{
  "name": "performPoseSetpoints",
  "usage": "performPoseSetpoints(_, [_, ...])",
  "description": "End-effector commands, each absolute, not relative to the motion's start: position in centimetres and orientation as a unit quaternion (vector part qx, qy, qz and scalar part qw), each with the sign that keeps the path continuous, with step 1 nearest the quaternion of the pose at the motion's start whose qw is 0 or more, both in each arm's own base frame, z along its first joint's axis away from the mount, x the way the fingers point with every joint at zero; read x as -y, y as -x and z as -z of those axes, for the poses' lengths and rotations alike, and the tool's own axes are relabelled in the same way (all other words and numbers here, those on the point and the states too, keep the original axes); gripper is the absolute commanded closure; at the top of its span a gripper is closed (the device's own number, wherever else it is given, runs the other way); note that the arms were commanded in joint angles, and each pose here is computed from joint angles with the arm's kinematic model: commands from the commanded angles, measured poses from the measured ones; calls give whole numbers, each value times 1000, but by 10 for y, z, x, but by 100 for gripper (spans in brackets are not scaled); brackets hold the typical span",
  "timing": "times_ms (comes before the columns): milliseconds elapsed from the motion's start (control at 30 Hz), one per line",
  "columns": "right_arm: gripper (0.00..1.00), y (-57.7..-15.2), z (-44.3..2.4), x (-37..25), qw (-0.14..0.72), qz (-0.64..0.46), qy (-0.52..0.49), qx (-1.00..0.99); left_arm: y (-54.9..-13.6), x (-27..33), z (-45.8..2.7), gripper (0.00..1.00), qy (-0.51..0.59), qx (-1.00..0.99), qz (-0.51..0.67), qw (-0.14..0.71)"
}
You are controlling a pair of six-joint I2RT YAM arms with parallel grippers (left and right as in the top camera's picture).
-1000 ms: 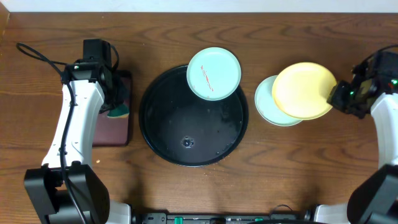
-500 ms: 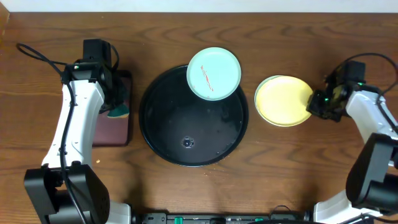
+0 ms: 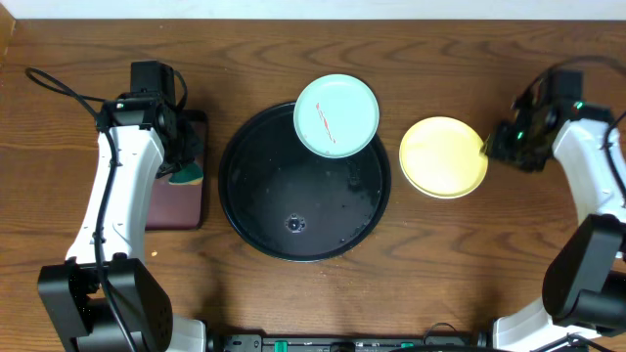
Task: Clean dirty plates on tray and stack at the side
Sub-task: 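Carry the yellow plate right and set it on the pale green plate, then move right gripper to the last pale green plate and grip its rim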
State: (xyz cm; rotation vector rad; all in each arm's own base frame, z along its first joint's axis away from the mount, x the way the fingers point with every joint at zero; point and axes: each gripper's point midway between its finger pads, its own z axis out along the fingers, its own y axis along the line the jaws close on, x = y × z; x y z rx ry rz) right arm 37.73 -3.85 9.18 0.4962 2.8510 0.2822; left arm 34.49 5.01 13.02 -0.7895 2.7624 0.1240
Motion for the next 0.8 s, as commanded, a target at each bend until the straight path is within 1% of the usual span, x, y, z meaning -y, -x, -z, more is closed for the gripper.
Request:
performPoseSetpoints(0, [50, -400, -136, 27, 158, -125, -129, -971, -346, -51, -126, 92, 269, -953, -45, 129])
performPoseSetpoints(100, [47, -406, -151, 14, 167, -139, -103, -971, -350, -52, -127, 93, 269, -952, -43, 139])
performPoseSetpoints(367, [42, -413, -155, -22, 177, -145, -58, -972, -351, -52, -128, 93, 269, -952, -43, 139])
performPoseSetpoints(767, [42, -425, -161, -53, 204, -152, -16, -967, -351, -52, -128, 93, 269, -952, -43, 139])
